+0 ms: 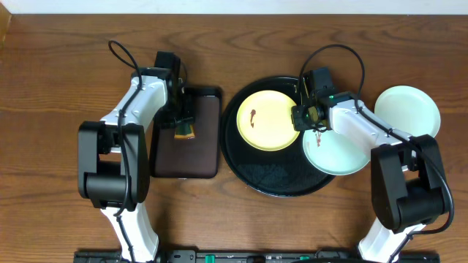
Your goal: Clean dirty plates on tray and stack at the side
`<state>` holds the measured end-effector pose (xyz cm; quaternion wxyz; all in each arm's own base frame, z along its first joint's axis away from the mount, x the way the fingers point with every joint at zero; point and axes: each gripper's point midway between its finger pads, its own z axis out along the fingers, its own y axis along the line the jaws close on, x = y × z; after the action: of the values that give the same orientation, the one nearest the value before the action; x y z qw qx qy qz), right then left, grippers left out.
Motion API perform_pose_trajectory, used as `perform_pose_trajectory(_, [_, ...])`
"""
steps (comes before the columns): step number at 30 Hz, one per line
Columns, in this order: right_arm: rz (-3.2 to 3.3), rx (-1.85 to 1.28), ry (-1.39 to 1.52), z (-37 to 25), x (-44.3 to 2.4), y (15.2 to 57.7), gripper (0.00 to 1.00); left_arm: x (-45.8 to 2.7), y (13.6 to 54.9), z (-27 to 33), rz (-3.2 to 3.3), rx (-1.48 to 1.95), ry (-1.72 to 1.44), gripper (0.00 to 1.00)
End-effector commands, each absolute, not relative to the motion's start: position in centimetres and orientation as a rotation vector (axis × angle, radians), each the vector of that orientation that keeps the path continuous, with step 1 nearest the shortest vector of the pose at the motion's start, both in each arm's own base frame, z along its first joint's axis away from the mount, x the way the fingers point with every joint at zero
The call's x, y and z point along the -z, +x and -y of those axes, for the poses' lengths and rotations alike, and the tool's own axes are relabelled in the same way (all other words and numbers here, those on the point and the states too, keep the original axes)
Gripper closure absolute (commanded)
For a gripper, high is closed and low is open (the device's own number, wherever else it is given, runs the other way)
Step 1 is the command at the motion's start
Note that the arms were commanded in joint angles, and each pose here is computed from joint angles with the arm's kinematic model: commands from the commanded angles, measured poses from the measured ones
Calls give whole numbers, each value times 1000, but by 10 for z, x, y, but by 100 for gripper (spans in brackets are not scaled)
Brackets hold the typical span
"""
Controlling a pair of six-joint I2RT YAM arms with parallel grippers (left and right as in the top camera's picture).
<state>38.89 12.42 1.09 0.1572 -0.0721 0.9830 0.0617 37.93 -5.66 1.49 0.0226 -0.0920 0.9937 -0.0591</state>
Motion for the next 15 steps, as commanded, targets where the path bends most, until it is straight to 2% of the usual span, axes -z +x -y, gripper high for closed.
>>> perform_pose_trajectory(1, [-2821,-174,-203,-126,-9,385,87,0,367,59,-3116,190,-286,77])
perform_pose_trajectory(2, [-2821,-174,-203,-126,-9,385,87,2,366,59,-3116,190,-286,92])
perform_pose_trajectory(4, [-2821,-174,-203,-126,-9,385,87,3,367,58,-3110,191,-286,92])
perform_pose_trajectory(5, [-2821,-174,-203,-126,-9,385,87,2,369,58,-3103,193,-287,90])
perform_pose_trajectory(6, [-2821,-174,-203,-126,-9,385,87,0,372,58,-3092,195,-287,58])
perform_pose_trajectory(7, [-2821,-174,-203,-126,-9,385,87,-3,375,58,-3080,198,-287,50])
perform_pose_trajectory(15, [-2821,-174,-203,-126,-9,385,86,-23,407,60,-2967,222,-270,48])
